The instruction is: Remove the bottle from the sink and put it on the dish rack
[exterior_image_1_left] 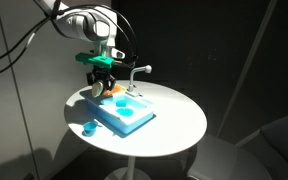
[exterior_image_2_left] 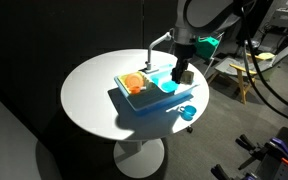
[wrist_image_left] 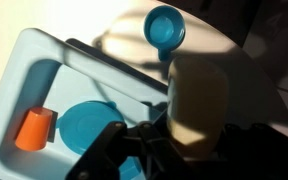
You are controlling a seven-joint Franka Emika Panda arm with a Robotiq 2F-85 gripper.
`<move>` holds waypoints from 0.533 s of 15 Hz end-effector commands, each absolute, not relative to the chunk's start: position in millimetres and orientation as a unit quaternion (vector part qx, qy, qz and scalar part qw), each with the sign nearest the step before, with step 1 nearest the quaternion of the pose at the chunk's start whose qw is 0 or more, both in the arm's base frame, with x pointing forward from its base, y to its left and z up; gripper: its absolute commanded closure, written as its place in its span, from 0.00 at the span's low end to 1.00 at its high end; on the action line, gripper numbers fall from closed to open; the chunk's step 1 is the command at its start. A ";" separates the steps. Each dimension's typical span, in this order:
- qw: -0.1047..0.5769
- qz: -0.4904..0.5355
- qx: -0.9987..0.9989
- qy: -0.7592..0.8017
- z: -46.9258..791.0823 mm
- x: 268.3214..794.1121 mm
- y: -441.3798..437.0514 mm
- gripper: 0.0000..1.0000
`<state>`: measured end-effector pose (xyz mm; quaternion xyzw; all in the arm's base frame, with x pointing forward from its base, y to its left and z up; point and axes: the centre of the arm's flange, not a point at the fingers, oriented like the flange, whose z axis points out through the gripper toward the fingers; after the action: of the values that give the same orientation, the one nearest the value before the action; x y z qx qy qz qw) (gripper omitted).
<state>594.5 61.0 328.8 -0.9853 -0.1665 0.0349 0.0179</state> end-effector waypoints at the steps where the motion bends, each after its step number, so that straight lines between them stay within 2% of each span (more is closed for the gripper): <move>1: 0.015 0.026 -0.987 -0.157 348.7 570.5 59.6 0.95; 8: 0.011 0.012 -0.989 -0.146 387.8 555.8 57.3 0.95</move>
<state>570.1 59.7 363.5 -0.9867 -0.1611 0.0165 0.0114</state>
